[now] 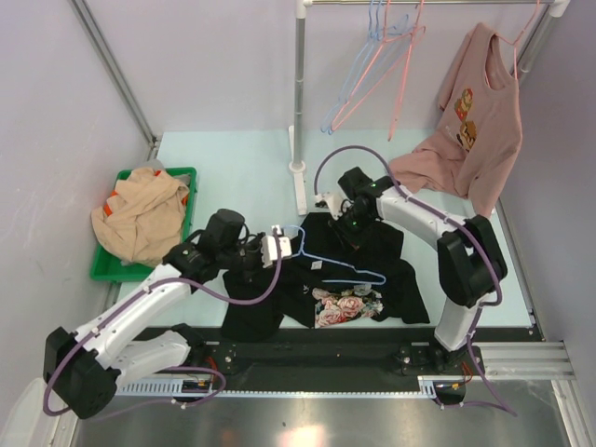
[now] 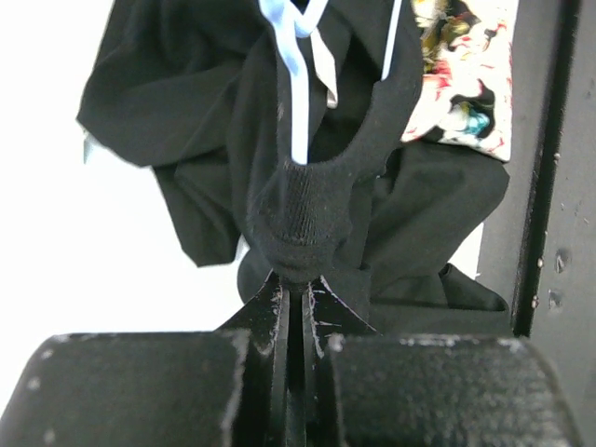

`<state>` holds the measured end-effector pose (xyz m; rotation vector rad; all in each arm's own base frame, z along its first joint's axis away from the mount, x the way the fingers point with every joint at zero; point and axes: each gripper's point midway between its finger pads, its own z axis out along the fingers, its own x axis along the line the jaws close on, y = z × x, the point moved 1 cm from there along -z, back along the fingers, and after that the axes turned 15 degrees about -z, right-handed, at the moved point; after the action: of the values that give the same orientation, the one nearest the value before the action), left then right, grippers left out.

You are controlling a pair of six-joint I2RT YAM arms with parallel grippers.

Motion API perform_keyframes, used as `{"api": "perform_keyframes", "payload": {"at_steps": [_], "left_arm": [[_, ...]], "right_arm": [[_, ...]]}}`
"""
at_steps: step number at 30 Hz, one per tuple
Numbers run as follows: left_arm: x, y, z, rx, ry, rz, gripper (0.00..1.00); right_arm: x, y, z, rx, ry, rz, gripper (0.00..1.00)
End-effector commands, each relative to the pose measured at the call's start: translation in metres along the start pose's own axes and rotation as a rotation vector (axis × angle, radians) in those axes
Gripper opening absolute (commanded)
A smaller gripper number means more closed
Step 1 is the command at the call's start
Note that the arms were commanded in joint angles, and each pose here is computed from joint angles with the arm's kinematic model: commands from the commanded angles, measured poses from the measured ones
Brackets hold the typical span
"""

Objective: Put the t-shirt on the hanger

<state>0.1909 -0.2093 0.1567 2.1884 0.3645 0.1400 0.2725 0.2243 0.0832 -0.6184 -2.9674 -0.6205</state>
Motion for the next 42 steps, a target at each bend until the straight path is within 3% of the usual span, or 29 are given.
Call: {"api": "perform_keyframes", "payload": {"at_steps": [1,8,14,21,26,34,41,42], "left_arm": [[0.014,0.018,-0.020,-0.124,0.089,-0.075,0.00],[0.039,0.020,-0.048,-0.235,0.297,-0.185,0.00],[0.063,0.005,-0.058,-0.211,0.467,-0.191,0.00],[0.049,-0.008,-0.045,-0.110,0.344,-0.068,0.00],[0.052,0.002,-0.029,-0.045,0.298,-0.018,0.00],[0.047,0.067,0.006,-0.102,0.227,0.055,0.00],[0.033,0.085,0.027,-0.140,0.149,0.069,0.00],[0.034,0.085,0.029,-0.141,0.146,0.054,0.00]], "right_arm": [[-0.009,-0.003,-0.041,-0.034,-0.057,0.021,0.00],[-0.032,-0.028,-0.066,-0.085,-0.141,0.150,0.00],[-0.040,-0.048,-0.086,-0.104,-0.186,0.223,0.00],[-0.044,-0.045,-0.114,-0.175,-0.265,0.200,0.00],[-0.025,-0.025,-0.128,-0.245,-0.266,0.096,0.00],[0.011,0.010,-0.136,-0.288,-0.288,-0.132,0.00],[0.003,0.042,-0.146,-0.330,-0.318,-0.240,0.00],[0.006,0.050,-0.148,-0.351,-0.297,-0.259,0.05]]}}
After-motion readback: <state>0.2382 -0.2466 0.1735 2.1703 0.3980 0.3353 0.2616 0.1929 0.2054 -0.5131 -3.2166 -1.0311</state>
